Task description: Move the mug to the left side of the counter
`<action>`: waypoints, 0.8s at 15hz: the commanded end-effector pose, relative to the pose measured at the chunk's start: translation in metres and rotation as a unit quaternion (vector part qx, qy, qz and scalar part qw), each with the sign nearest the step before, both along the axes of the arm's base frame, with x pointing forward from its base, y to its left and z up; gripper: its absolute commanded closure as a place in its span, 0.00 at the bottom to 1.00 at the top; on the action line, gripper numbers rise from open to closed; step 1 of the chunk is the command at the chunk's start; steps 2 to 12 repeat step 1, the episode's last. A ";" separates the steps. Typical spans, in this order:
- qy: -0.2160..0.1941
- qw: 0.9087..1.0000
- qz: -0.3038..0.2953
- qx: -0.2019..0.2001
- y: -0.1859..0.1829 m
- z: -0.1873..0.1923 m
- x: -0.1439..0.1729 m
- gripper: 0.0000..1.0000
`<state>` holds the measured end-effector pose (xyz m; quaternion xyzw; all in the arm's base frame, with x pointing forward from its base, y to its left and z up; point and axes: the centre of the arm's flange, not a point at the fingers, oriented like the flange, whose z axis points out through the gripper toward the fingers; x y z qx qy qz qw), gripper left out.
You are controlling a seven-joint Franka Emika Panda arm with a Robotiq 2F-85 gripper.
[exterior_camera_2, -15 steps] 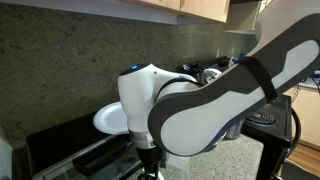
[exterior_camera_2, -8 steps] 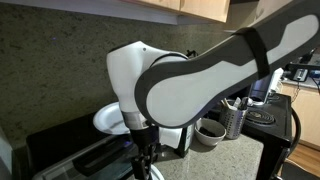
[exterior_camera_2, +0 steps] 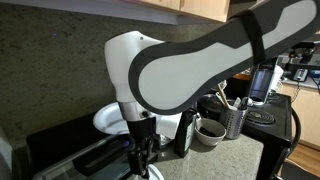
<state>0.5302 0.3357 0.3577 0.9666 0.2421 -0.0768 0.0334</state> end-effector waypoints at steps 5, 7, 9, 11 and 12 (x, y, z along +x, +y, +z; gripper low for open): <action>0.000 1.000 0.000 0.000 0.000 0.000 0.000 0.00; 0.000 1.000 0.000 0.000 0.000 0.000 0.000 0.00; 0.000 1.000 0.000 0.000 0.000 0.000 0.000 0.00; 0.000 1.000 0.000 0.000 0.000 0.000 0.000 0.00; 0.000 1.000 0.000 0.000 0.000 0.000 0.000 0.00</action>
